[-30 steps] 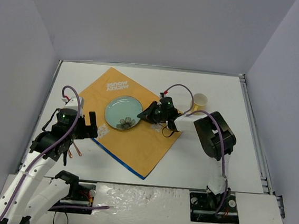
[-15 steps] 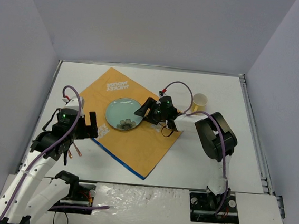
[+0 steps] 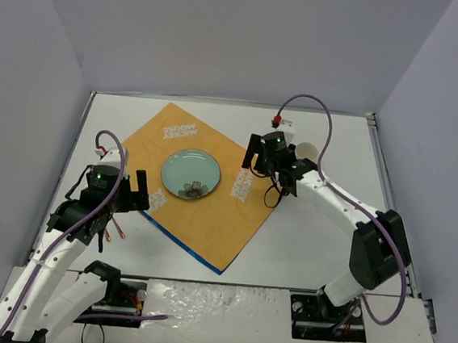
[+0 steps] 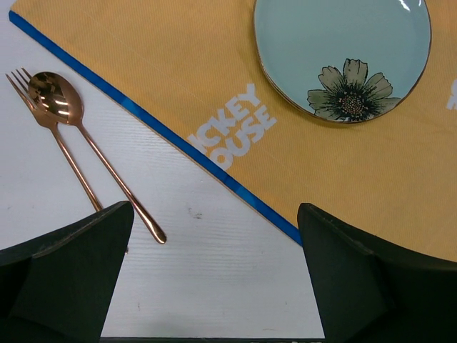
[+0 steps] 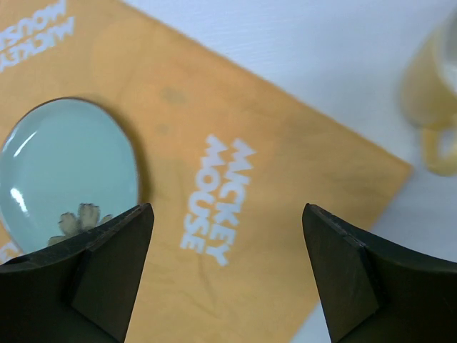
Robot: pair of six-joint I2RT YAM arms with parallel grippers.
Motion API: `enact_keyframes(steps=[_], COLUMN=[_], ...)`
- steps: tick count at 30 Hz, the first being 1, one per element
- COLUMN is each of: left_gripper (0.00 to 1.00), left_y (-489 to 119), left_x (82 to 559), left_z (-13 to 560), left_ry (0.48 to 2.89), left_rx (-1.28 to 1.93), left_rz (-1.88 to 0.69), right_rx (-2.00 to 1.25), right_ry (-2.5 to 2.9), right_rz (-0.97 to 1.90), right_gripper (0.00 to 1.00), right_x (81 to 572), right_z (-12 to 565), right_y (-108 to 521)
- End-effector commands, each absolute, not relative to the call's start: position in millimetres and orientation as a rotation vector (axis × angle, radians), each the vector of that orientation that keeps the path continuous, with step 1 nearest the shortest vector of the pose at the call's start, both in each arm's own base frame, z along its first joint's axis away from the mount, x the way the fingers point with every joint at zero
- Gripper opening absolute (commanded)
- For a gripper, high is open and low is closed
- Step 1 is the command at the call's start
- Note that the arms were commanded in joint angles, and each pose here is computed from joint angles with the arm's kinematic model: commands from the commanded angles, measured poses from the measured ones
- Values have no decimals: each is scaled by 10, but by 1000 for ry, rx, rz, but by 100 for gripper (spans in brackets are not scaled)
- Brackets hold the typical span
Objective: Set the dinner table for one person
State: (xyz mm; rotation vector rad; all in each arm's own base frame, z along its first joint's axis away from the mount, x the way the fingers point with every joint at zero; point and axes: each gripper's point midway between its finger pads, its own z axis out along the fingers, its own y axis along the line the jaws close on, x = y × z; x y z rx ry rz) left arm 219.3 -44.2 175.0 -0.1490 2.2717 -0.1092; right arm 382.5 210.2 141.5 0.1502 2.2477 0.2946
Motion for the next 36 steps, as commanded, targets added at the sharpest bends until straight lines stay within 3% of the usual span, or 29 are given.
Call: enact_keyframes(steps=[1,7,24,31,36], left_gripper=[97,97,97,97,97], left_y=[-418,-443,-446,-440,-432], left_x=[2282,2298,2290,2286,2282], left_z=[1858,1853,1837,1842,1846], left_ry=[2222,2225,2231,2229,2226], left_rx=[-176,-162,-162,-165,-167], left_rz=[-103,-115,-116,-114,-111], right_rx=[252,308,345,336,329], right_ry=[2241,2266,2225,2216,2207], right_rz=[-59,-121,-48,-47,-49], right_gripper=[82,81,68,56,35], right_x=[3742,3821,4357,4464,4500], right_z=[1438,1281,1043,984,958], right_y=[1243,845,727,717,678])
